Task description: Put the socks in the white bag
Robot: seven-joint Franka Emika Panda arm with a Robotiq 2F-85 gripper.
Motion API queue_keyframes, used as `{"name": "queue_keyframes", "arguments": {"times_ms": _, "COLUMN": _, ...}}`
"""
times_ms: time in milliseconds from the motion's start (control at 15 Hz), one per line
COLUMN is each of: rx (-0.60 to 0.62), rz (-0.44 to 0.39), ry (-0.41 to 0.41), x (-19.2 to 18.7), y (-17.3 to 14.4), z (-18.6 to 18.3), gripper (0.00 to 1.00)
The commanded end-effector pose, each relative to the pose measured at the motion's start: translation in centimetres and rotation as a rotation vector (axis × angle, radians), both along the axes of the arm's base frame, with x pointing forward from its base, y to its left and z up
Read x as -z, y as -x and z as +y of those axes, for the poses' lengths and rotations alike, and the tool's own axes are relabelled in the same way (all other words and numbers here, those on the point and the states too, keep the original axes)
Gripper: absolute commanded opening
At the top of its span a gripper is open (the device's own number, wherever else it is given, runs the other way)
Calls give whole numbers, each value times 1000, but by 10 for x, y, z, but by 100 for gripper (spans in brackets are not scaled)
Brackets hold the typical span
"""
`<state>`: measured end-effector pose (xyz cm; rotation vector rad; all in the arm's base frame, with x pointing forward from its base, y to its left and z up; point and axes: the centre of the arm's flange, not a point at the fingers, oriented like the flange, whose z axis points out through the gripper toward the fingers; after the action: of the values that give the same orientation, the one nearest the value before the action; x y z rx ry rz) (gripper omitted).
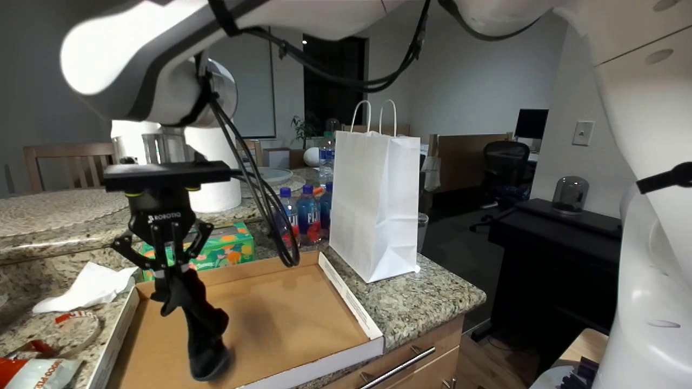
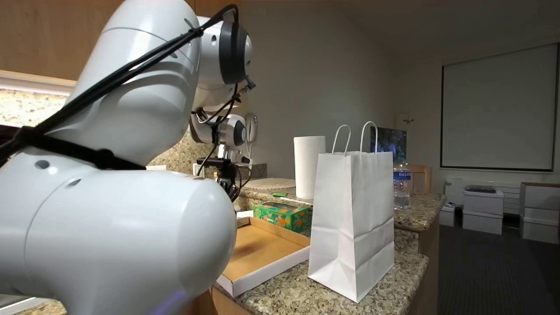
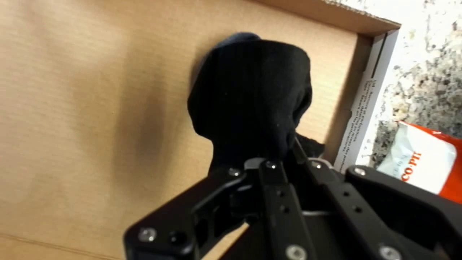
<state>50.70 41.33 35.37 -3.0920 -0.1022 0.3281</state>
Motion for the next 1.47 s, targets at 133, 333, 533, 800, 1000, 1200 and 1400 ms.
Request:
{"name": "queue_keyframes", "arguments": {"times_ms": 133, "rx": 1, "rz": -25, "ry": 36, "x": -94, "y": 24, "z": -6, "gripper": 8}}
{"name": "queue_keyframes", "arguments": {"times_ms": 333, "rx": -9, "rz": -36, "ry": 38, "x": -143, "y": 29, "z": -12, "gripper": 8}}
{"name": "queue_keyframes", "arguments": {"times_ms": 533, "rx": 51, "rz": -149, "ry": 74, "x": -195, "y": 39, "z": -25, "gripper": 8}}
{"name": "queue_keyframes", "arguments": {"times_ms": 800, "rx": 149, "rz": -313, "ry": 145, "x": -255, "y": 49, "z": -51, "gripper": 8}}
{"name": "queue_keyframes", "arguments": {"times_ms": 1000, "rx": 214, "rz": -355, "ry": 193, "x": -294, "y": 56, "z": -83, "gripper": 8}}
{"name": "queue_keyframes", "arguments": {"times_ms": 1200, "rx": 288, "rz": -354, "ry": 201, "x": -330, "y": 62, "z": -133, "gripper": 8}}
{"name": "queue_keyframes", "arguments": {"times_ms": 1400, "rx": 391, "rz": -366, "ry": 204, "x": -358, "y": 64, "z": -187, "gripper": 8}}
